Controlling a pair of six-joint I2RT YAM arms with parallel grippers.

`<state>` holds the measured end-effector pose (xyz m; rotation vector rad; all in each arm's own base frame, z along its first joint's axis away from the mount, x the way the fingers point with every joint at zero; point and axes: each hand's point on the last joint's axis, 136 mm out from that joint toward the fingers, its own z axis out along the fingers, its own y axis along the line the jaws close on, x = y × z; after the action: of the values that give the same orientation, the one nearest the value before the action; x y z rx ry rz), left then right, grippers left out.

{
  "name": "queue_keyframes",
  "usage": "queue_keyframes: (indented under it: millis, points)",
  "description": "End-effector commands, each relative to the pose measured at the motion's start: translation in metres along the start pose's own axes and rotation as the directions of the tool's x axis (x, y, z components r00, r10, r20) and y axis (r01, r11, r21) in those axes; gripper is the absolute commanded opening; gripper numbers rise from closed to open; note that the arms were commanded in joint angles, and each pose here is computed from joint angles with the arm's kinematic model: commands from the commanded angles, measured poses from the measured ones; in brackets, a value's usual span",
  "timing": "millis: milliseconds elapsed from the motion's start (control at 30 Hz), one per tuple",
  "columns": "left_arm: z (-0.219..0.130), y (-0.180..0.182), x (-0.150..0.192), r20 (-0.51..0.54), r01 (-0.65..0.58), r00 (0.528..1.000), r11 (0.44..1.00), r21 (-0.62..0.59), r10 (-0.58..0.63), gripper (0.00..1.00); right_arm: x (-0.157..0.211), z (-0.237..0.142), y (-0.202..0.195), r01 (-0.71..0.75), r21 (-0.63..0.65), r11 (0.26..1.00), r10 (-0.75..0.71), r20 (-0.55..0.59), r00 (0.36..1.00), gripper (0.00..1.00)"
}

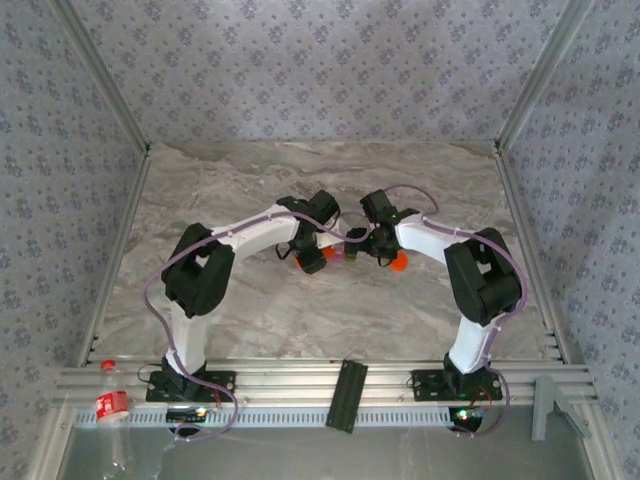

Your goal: Sort the pills into containers

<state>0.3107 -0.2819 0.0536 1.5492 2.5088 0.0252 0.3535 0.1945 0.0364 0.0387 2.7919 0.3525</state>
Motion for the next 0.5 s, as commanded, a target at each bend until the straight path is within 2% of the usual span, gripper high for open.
queue_keyframes:
  millis: [0,467]
  points:
    - [-0.0029,0.0010,0.0009,-0.030,-0.028,0.999,1.000,-0.012,0.027,0.00,0.0172,0.0100,-0.0118,-0.016,0.049,0.999,0.018,-0.053,0.998,0.83]
    - [-0.0047,0.0085,0.0024,-0.073,-0.064,0.996,0.996,-0.061,0.059,0.00,0.0170,0.0093,-0.0108,-0.017,0.048,0.999,0.019,-0.052,0.998,0.83]
